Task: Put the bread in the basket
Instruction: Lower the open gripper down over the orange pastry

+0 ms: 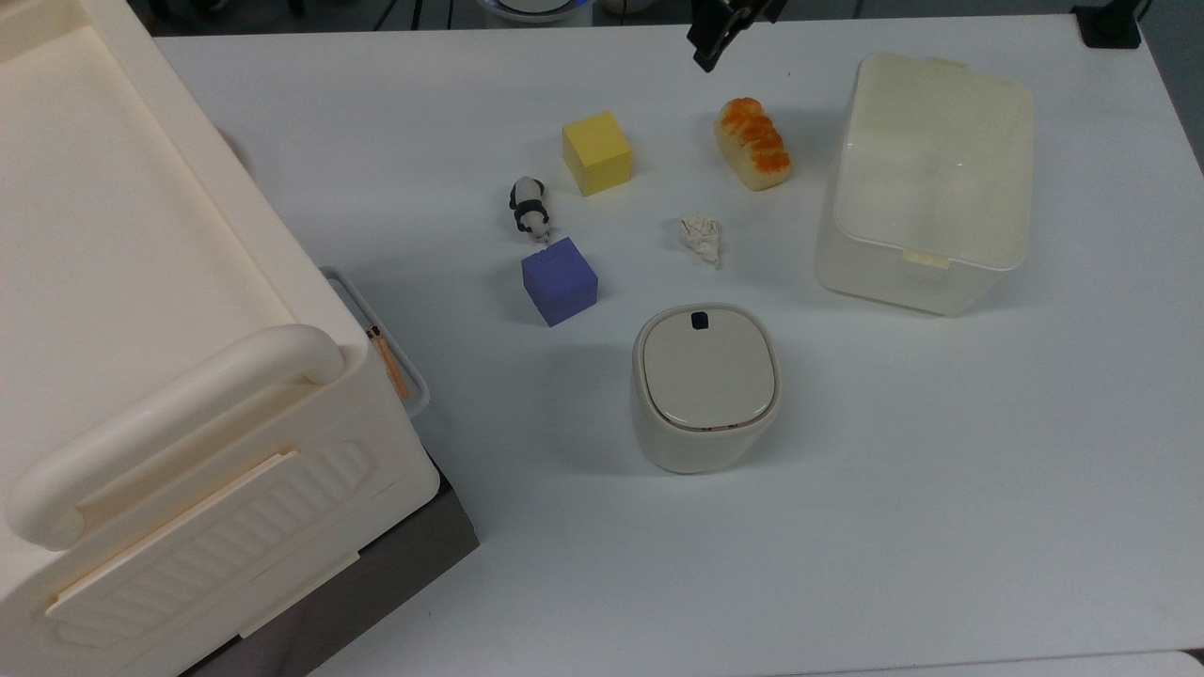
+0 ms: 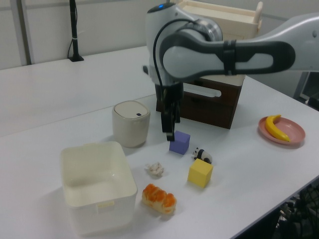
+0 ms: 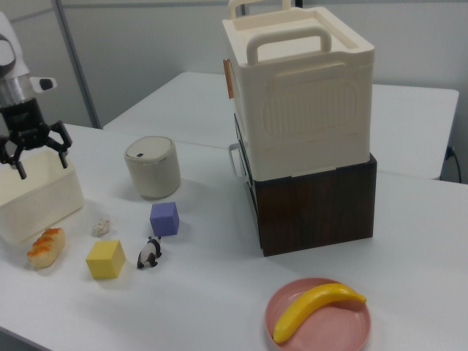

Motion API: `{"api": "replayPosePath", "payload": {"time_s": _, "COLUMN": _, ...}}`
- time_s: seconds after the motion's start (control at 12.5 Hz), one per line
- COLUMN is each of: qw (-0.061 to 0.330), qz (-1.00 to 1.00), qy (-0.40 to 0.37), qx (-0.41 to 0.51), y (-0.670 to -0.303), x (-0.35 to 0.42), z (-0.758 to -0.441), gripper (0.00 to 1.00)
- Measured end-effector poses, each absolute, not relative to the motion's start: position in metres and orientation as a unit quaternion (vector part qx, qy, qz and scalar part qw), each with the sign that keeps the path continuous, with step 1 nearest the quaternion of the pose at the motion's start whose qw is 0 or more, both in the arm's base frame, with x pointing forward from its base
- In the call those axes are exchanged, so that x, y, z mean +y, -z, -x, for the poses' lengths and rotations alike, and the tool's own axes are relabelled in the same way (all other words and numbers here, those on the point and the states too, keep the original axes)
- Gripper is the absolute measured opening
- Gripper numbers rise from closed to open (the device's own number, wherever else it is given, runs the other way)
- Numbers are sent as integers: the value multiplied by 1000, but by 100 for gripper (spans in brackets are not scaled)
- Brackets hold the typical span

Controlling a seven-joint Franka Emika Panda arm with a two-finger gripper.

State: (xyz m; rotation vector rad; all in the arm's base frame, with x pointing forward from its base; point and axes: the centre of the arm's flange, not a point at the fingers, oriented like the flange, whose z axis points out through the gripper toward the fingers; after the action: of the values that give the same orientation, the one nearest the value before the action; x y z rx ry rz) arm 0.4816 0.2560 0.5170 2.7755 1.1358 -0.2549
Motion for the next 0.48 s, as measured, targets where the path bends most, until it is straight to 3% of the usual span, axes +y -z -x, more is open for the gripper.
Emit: {"api": "replayPosePath", "payload": {"time_s": 0.48, "qw": 95, "qz": -933, "qy": 7, "qx": 348, "y": -484, "x": 269, "z": -426, "gripper": 100}}
